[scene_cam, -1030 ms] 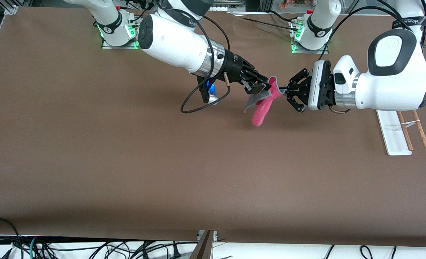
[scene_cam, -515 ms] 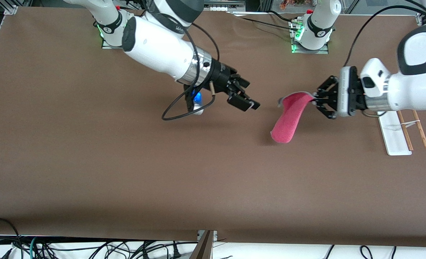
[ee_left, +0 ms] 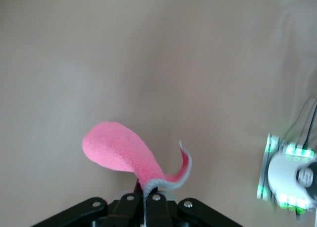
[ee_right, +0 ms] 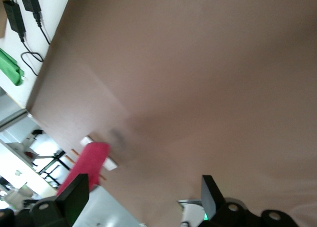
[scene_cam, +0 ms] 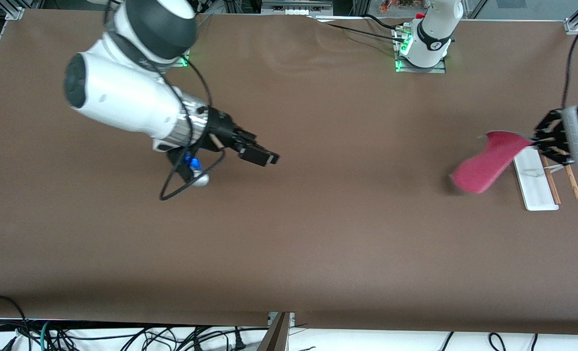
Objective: Pass towel and hang on rack
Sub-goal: 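Carry the towel to the rack with the left gripper while the right gripper retracts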
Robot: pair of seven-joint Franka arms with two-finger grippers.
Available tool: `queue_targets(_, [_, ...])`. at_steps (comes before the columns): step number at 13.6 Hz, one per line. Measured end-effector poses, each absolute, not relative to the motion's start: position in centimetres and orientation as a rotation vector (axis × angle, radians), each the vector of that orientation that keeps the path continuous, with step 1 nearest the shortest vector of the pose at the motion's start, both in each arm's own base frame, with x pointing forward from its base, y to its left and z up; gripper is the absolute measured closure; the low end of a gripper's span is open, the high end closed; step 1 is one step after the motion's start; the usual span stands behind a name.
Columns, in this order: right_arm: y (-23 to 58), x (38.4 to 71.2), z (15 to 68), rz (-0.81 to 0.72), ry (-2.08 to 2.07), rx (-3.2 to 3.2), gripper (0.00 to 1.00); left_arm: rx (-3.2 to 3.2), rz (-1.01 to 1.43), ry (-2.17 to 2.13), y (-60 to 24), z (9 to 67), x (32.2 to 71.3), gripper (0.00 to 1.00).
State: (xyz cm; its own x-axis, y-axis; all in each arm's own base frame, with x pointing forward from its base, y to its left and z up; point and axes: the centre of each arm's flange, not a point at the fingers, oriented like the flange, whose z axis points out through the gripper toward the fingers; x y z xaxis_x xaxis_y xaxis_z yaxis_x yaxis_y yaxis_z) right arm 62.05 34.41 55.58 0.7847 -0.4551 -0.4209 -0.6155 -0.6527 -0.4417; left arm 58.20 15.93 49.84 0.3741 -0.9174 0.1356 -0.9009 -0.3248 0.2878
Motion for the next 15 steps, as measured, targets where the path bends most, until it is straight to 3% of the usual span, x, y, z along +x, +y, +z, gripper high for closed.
queue_targets(3, [27.2,62.0,56.1,0.299,0.720,-2.510,0.00,2.453,-0.189,-1.532,23.7,48.8,57.6,0.98])
queue_targets(8, [18.6,57.9,57.5,0.172,0.276,-2.828,0.00,2.613,-0.219,-1.408,37.8,43.9,56.3,0.98])
queue_targets(15, [7.4,58.0,58.3,0.104,-0.069,-3.067,0.00,2.753,-0.174,-1.394,45.8,36.4,55.9,0.98])
